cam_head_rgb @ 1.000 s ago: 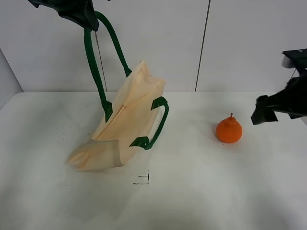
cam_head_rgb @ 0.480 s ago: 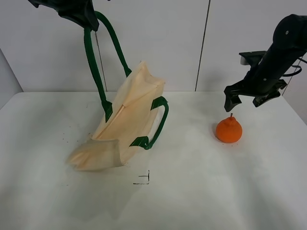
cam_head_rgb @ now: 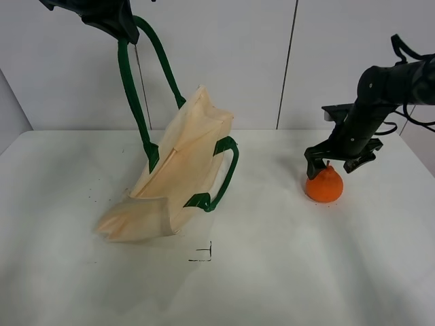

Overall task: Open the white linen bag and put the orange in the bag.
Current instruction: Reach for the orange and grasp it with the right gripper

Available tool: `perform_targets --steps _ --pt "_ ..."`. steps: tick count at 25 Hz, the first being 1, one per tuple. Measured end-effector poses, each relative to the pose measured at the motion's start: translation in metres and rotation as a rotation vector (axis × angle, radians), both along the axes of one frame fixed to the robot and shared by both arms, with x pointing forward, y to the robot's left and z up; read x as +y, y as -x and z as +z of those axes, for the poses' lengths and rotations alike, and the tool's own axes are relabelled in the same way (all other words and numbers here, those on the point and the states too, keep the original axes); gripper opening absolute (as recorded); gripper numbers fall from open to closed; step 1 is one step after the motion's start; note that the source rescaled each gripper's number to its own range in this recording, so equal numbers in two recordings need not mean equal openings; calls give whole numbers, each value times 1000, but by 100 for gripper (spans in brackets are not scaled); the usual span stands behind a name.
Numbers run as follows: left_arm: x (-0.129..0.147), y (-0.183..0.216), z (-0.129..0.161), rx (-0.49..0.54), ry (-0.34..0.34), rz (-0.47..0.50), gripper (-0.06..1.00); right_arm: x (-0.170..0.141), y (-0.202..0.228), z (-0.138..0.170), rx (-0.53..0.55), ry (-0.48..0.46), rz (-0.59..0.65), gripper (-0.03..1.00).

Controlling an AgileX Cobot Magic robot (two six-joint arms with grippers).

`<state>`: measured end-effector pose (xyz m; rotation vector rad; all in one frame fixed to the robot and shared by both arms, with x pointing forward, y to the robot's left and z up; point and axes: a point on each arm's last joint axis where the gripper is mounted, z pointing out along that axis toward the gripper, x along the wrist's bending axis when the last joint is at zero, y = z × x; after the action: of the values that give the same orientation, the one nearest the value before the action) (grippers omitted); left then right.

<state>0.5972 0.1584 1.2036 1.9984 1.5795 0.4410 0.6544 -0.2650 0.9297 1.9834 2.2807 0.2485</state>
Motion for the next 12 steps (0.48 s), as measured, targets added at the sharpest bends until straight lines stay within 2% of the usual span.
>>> perform_targets --steps 7,8,10,12 --pt "0 0 0 0 0 0 0 0 -3 -28 51 7 1 99" --pt "0 0 0 0 0 0 0 0 -3 -29 52 7 -2 95" --pt "0 0 0 0 0 0 0 0 -3 -28 52 8 -14 70" --pt "0 0 0 0 0 0 0 -1 -2 -29 59 11 -17 27"
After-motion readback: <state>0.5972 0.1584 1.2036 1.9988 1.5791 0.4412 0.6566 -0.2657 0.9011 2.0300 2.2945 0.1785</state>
